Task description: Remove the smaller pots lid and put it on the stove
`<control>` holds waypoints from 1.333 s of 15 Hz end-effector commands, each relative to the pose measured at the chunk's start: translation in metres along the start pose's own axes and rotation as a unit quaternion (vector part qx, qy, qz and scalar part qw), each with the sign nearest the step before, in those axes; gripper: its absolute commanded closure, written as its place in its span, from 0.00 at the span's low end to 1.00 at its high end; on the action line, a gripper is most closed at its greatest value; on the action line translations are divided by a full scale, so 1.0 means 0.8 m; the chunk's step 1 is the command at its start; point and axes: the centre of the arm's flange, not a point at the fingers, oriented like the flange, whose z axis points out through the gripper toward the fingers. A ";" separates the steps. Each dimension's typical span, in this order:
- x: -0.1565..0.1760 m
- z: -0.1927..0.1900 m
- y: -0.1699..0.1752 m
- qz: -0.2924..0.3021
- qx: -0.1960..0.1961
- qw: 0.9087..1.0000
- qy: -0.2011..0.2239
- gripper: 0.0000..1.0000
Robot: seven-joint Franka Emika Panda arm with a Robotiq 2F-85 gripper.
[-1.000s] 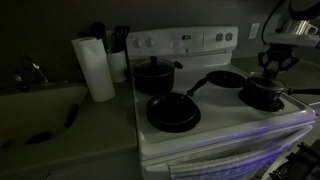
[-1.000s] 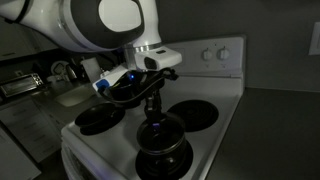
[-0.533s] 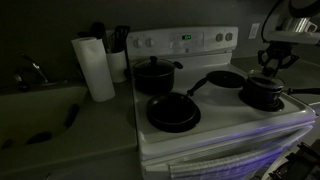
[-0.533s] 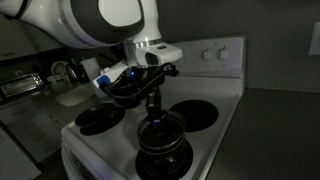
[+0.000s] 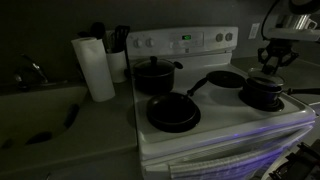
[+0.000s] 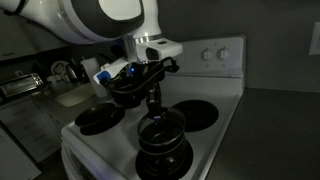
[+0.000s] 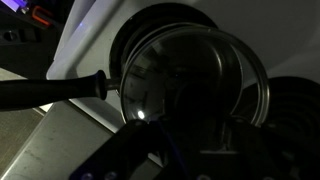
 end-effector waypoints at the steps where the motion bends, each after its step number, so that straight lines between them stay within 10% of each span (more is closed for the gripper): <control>1: 0.007 -0.017 -0.006 -0.010 -0.004 1.000 0.007 0.84; 20: 0.002 -0.075 -0.063 -0.069 0.015 0.996 0.049 0.84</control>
